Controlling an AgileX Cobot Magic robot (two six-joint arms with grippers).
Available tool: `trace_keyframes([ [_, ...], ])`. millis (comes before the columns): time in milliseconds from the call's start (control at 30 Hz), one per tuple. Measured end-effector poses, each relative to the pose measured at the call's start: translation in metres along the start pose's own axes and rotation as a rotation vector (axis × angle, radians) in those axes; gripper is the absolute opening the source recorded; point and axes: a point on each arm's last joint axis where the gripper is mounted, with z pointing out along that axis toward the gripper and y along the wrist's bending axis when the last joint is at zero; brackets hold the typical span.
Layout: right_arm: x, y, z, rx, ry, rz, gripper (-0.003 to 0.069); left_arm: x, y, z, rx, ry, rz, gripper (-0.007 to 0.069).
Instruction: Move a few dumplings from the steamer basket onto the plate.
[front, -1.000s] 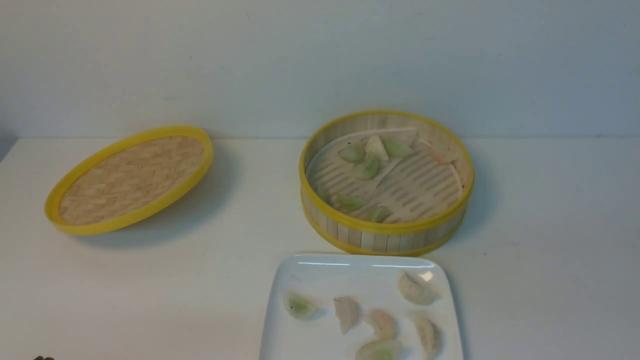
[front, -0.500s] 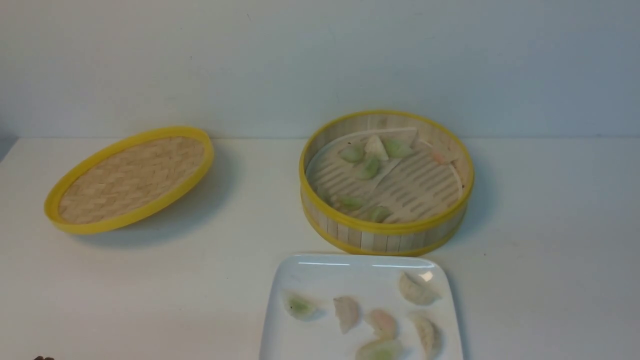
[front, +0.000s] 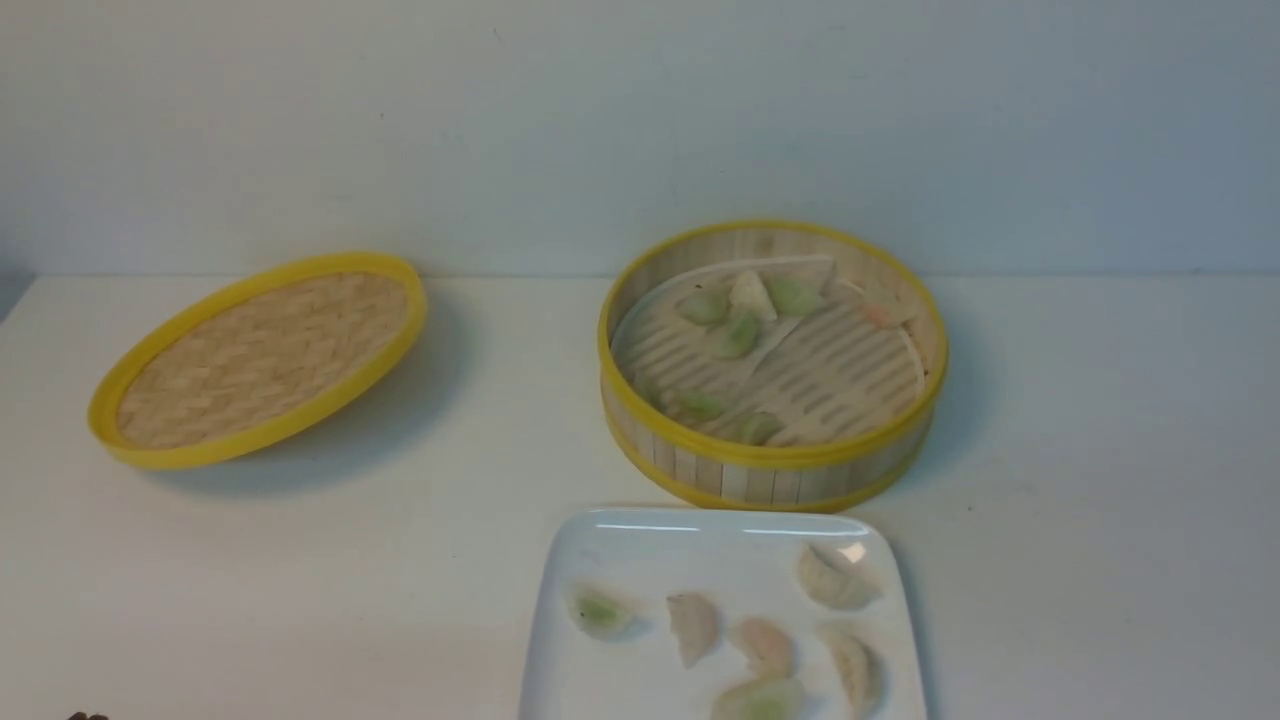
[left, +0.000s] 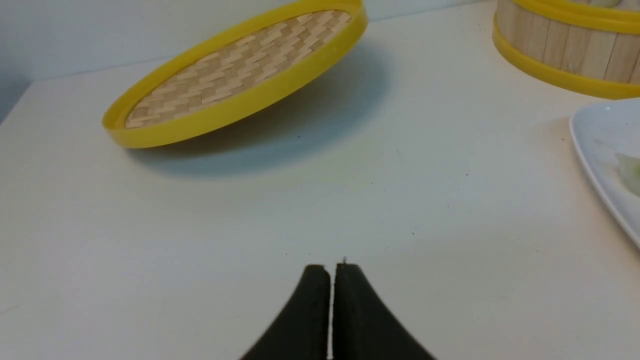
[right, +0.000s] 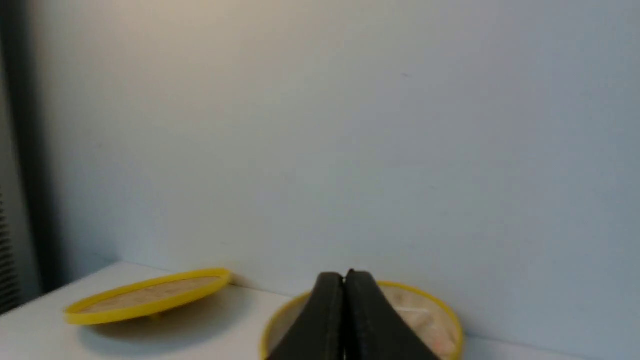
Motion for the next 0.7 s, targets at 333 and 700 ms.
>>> trace_keyframes([
  [333, 0.124, -0.024, 0.031, 0.281, 0.264, -0.045, -0.0014, 0.0, 0.0, 0.0, 0.0, 0.0, 0.0, -0.0006],
  [700, 0.146, -0.029, 0.031, 0.331, 0.297, -0.04, -0.0014, 0.0, 0.0, 0.0, 0.0, 0.0, 0.0, -0.0006],
])
